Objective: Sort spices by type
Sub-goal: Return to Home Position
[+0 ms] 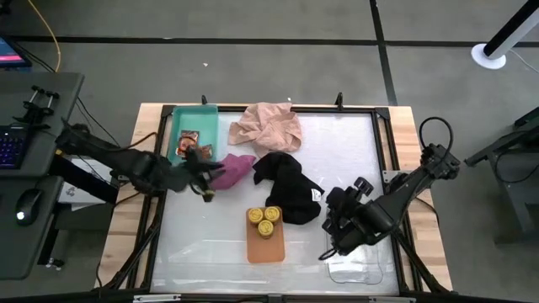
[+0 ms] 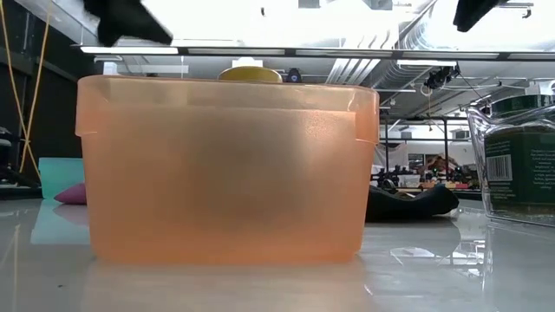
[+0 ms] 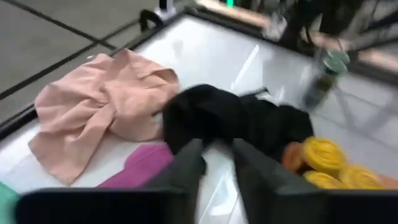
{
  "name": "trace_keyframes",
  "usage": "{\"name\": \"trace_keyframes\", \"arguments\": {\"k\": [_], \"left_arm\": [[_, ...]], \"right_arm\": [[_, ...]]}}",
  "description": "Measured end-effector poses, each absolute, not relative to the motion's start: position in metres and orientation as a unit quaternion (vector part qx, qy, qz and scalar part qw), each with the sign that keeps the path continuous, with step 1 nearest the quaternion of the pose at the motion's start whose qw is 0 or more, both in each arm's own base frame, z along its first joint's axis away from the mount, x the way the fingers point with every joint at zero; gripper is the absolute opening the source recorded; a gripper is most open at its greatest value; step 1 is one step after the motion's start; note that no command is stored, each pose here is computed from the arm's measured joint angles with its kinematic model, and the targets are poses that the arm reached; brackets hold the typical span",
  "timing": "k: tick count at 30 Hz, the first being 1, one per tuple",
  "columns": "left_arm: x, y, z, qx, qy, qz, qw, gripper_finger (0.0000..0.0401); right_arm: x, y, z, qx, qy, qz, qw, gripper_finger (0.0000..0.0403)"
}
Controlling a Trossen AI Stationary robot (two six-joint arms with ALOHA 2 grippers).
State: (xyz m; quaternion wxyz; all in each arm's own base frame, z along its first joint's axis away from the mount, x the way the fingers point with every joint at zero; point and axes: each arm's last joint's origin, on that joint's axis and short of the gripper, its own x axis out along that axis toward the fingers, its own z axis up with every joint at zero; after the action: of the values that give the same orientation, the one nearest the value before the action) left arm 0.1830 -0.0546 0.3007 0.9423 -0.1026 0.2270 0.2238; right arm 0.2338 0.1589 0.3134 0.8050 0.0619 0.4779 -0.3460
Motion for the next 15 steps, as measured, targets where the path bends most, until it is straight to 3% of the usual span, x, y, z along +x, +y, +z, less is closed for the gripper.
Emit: {"name": "trace_keyframes", "arguments": {"k": [2,4,10,15], "left_arm": [[0.165,-0.041,0.271,-0.125,0.186,0.228,0.947,0.0027],[0.149,-0.03,0.243,-0.153,0.137,0.225,0.952,0.0012],[0.119,-0.008,0.189,-0.203,-0.012,0.17,0.964,0.0002],[0.107,-0.001,0.17,-0.213,-0.036,0.143,0.966,0.0001]], "right_arm": [[0.238,0.154,0.313,0.073,0.492,-0.345,0.796,0.011],[0.242,0.147,0.314,0.086,0.504,-0.341,0.789,0.0033],[0.251,0.118,0.332,0.175,0.497,-0.316,0.789,0.0004],[0.244,0.099,0.353,0.234,0.468,-0.296,0.799,0.0002]]}}
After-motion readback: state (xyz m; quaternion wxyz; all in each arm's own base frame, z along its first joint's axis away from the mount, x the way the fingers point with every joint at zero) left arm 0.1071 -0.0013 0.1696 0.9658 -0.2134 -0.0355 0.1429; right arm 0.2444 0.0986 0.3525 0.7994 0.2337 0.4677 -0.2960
